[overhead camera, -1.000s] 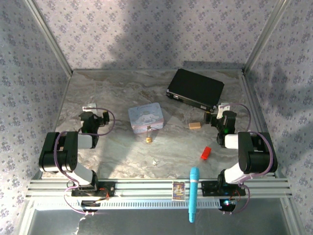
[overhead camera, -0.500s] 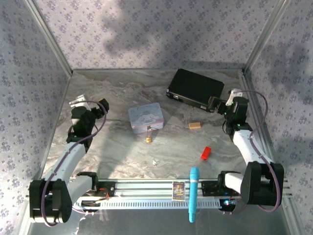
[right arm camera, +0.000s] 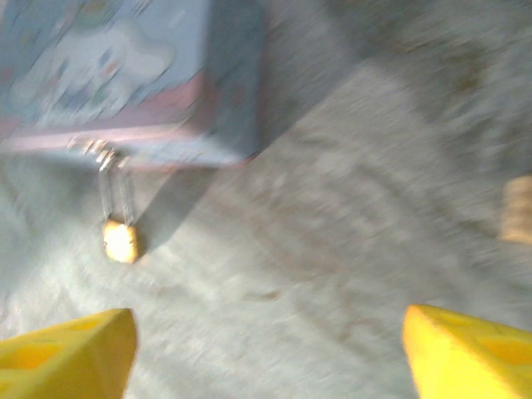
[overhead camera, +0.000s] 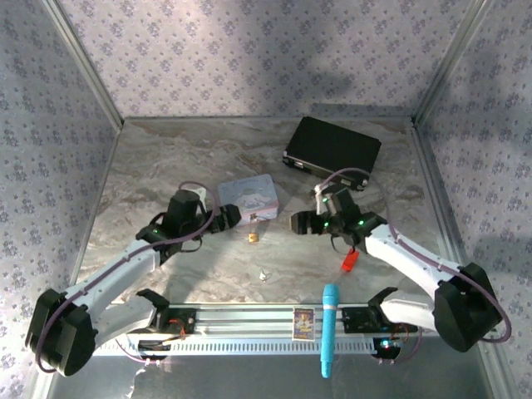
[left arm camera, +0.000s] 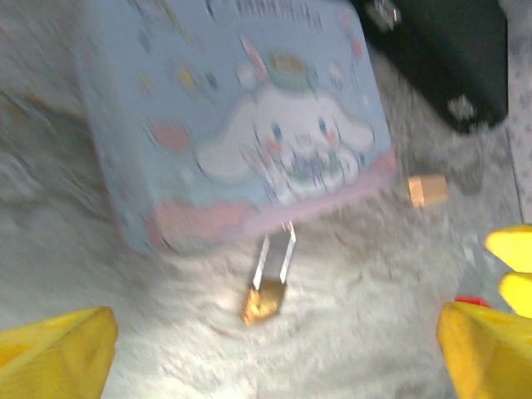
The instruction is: Unlock a padlock with a key
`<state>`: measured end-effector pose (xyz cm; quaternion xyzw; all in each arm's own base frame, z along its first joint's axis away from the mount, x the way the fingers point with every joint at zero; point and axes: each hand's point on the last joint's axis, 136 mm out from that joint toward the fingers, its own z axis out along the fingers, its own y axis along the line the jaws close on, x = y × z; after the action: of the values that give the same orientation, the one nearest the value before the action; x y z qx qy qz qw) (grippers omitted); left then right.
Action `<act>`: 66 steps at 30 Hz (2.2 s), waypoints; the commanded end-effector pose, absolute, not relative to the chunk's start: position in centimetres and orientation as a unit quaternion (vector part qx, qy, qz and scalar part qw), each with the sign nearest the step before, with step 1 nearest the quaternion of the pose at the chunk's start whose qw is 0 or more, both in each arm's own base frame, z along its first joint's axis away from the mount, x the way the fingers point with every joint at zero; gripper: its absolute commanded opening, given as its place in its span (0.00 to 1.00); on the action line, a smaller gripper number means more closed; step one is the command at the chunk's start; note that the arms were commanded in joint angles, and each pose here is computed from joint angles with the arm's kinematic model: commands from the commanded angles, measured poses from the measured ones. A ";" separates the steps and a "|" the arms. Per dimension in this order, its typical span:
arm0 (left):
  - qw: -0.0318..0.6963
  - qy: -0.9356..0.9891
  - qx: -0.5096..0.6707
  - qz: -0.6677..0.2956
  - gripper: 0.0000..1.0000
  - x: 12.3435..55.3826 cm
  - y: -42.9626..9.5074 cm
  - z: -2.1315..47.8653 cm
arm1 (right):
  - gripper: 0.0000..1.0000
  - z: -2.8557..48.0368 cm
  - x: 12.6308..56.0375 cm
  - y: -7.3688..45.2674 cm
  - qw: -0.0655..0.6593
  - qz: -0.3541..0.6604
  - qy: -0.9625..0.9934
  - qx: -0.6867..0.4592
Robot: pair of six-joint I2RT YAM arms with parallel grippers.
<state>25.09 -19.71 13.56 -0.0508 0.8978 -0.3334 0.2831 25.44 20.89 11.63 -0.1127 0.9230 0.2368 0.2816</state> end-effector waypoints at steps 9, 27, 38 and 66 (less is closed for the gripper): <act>0.183 0.894 -0.063 -0.404 0.83 20.6 -23.4 11.1 | 0.60 8.0 17.0 28.4 0.216 0.241 0.932 -0.161; 0.168 0.908 -0.068 -0.377 0.74 19.3 -23.3 8.8 | 0.35 3.7 12.8 33.1 0.180 0.199 0.943 -0.198; 0.172 0.914 -0.073 -0.360 0.74 19.4 -22.7 8.0 | 0.32 2.5 13.0 31.6 0.189 0.122 0.958 -0.177; 0.175 0.914 -0.088 -0.355 0.74 19.5 -22.4 7.1 | 0.30 1.8 13.2 32.0 0.186 0.121 0.949 -0.223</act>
<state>19.38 -22.26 7.15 -0.0856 0.9158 -0.3538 0.1696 13.55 31.92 2.42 -0.2087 0.9492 0.1314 0.1952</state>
